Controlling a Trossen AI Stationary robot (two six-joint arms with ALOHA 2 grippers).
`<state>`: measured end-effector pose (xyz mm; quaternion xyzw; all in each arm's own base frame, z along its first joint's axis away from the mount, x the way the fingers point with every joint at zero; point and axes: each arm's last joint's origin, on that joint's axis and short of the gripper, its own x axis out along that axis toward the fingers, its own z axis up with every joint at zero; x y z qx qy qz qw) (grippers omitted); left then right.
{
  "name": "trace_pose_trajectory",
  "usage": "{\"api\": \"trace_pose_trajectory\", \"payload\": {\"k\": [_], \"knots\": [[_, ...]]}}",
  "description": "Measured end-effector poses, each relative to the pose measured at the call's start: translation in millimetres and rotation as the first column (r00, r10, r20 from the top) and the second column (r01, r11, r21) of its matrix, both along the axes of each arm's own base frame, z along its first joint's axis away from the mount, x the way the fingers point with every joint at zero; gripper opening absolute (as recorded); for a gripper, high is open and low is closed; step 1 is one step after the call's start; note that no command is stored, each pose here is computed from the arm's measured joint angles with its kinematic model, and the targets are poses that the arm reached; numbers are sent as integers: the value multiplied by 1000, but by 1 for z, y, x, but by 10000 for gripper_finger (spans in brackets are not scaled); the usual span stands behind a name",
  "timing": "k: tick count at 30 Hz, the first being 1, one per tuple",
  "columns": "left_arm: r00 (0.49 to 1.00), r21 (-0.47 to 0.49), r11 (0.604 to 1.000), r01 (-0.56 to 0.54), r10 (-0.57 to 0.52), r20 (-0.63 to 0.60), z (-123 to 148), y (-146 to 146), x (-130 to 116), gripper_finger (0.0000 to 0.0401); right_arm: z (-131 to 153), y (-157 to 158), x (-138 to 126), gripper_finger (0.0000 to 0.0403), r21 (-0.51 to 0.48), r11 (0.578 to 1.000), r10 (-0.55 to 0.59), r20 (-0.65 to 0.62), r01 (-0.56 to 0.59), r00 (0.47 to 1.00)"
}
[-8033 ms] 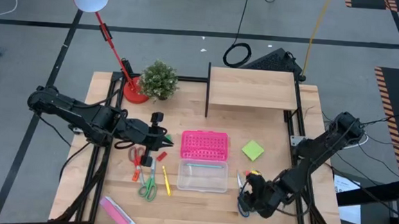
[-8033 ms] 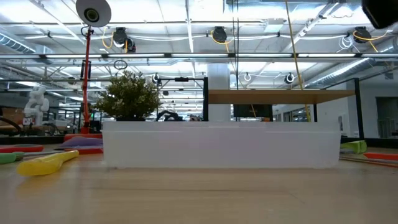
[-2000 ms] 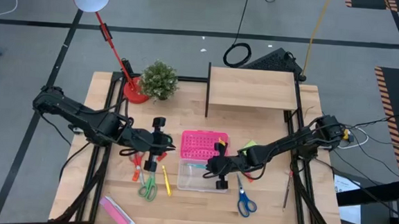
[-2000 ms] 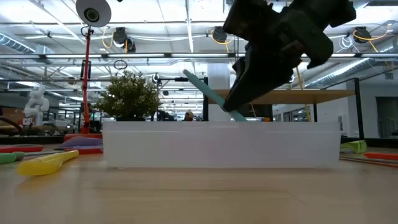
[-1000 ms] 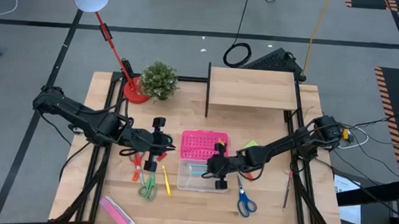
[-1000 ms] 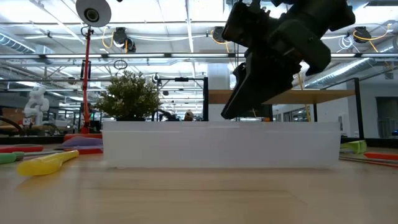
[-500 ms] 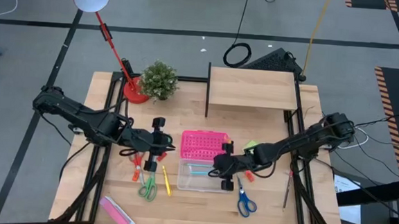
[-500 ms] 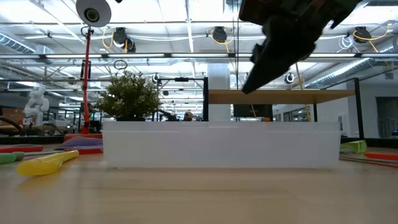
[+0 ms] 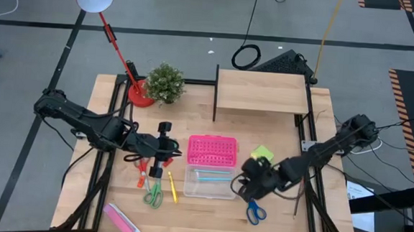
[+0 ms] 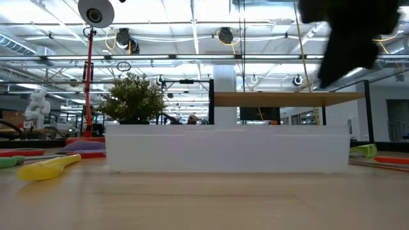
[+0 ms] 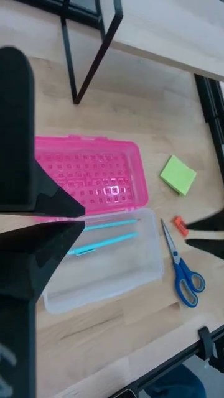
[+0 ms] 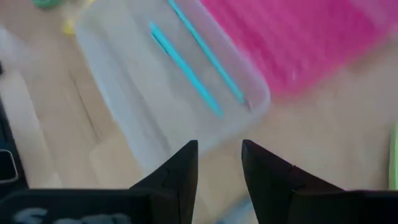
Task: Pack school essentials
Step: Put the black pencil into the pink supply box
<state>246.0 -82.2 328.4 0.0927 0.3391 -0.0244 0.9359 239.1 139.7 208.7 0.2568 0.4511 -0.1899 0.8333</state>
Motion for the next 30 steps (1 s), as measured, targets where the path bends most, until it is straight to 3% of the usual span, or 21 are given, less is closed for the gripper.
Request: {"api": "trace_pose_trajectory", "payload": {"k": [8, 13, 17, 22, 30], "knots": [[999, -37, 999, 20, -21, -24, -2, -14, -7, 26, -9, 12, -37, 116, 54, 963, -246, -224, 264, 943], [998, -50, 997, 60, -61, -12, -1, -25, -11, 26, -10, 19, -54, 116, 93, 878, -411, -357, 470, 839], [997, -49, 995, 83, -83, 3, 0, -30, -12, 26, -13, 29, -67, 116, 99, 811, -471, -476, 577, 743], [993, -3, 993, 119, -119, 3, 0, -30, -12, 26, -17, 41, -83, 116, 50, 757, -505, -589, 652, 631], [989, 48, 988, 150, -150, 4, 0, -27, -11, 26, -37, 36, -96, 116, 1, 767, -507, -612, 642, 607]]}}
